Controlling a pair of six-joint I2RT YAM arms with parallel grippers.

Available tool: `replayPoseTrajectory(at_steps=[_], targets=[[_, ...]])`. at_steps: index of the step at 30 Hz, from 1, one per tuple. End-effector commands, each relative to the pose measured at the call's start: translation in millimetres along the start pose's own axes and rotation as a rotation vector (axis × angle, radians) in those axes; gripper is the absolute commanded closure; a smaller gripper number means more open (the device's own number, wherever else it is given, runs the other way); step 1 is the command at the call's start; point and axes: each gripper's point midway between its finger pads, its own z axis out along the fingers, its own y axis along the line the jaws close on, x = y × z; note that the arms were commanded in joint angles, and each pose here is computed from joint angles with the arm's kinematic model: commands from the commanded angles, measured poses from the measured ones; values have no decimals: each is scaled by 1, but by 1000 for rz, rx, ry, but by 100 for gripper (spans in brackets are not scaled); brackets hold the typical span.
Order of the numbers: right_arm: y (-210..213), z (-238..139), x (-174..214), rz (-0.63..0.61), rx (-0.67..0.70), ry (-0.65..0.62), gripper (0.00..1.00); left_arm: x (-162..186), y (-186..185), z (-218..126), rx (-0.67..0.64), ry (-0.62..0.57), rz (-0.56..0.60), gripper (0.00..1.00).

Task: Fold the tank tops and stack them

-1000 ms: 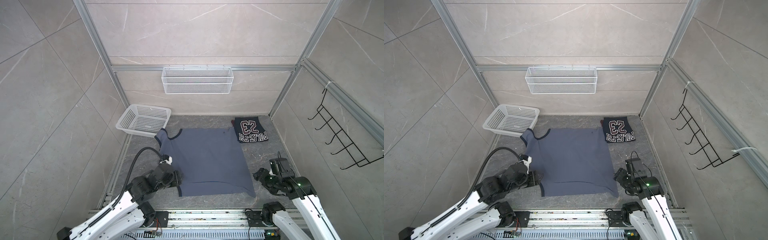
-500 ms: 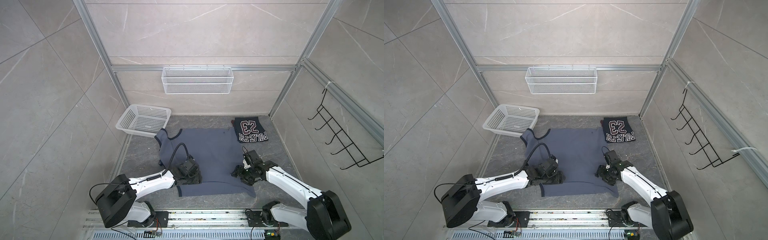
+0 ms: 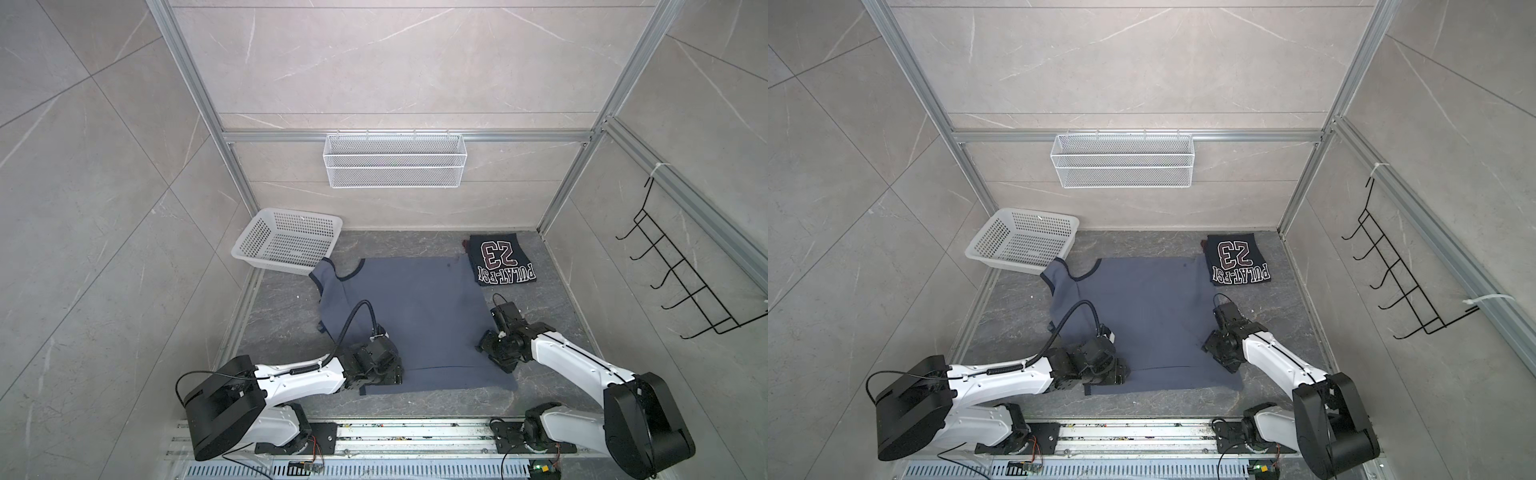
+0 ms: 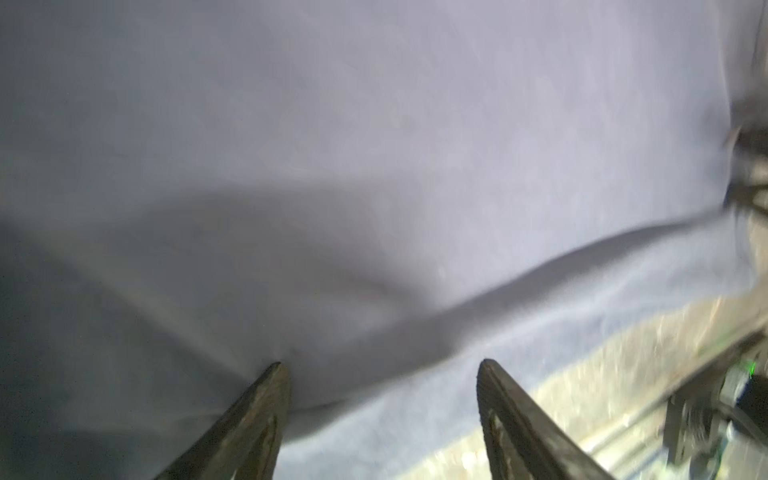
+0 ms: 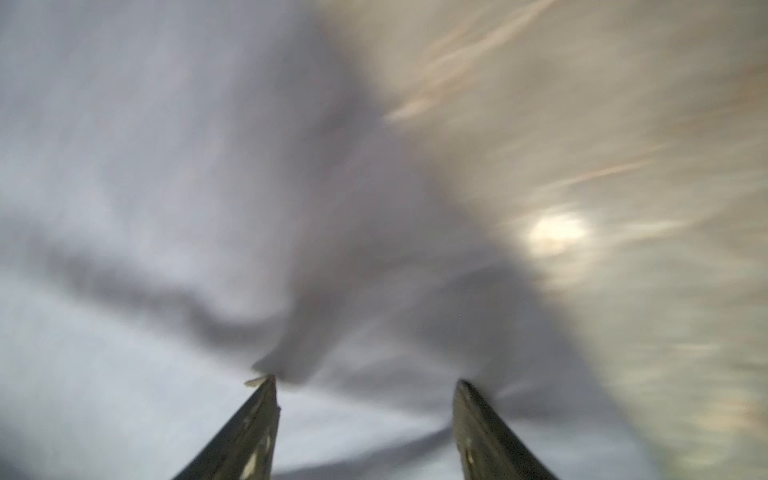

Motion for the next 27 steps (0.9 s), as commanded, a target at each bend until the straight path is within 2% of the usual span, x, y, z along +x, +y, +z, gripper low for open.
replayPoseTrajectory(at_steps=[1, 3, 5, 8, 12, 15, 20, 22, 27], targets=[[-28, -4, -7, 20, 98, -27, 31, -8, -21, -23, 5, -15, 42, 24], [-21, -9, -11, 2, 77, -24, 31, -30, -21, -51, -34, -108, 58, 24], [-10, -14, -14, -27, 32, -23, 32, -54, 5, -89, -152, -227, 26, 23], [-2, -23, -17, -57, -6, -40, 32, -79, 62, -143, -277, -382, -114, 25], [5, -29, -17, -81, -56, -52, 32, -91, 123, -183, -338, -485, -319, 29], [10, -33, -17, -100, -78, -54, 31, -97, 150, -182, -353, -477, -440, 31], [22, -37, -17, -147, -127, -45, 32, -107, 183, -143, -281, -413, -619, 41], [23, -38, -17, -157, -130, -42, 32, -115, 189, -128, -226, -406, -642, 46], [23, -37, -16, -170, -138, -36, 32, -121, 211, -105, -234, -359, -685, 56]])
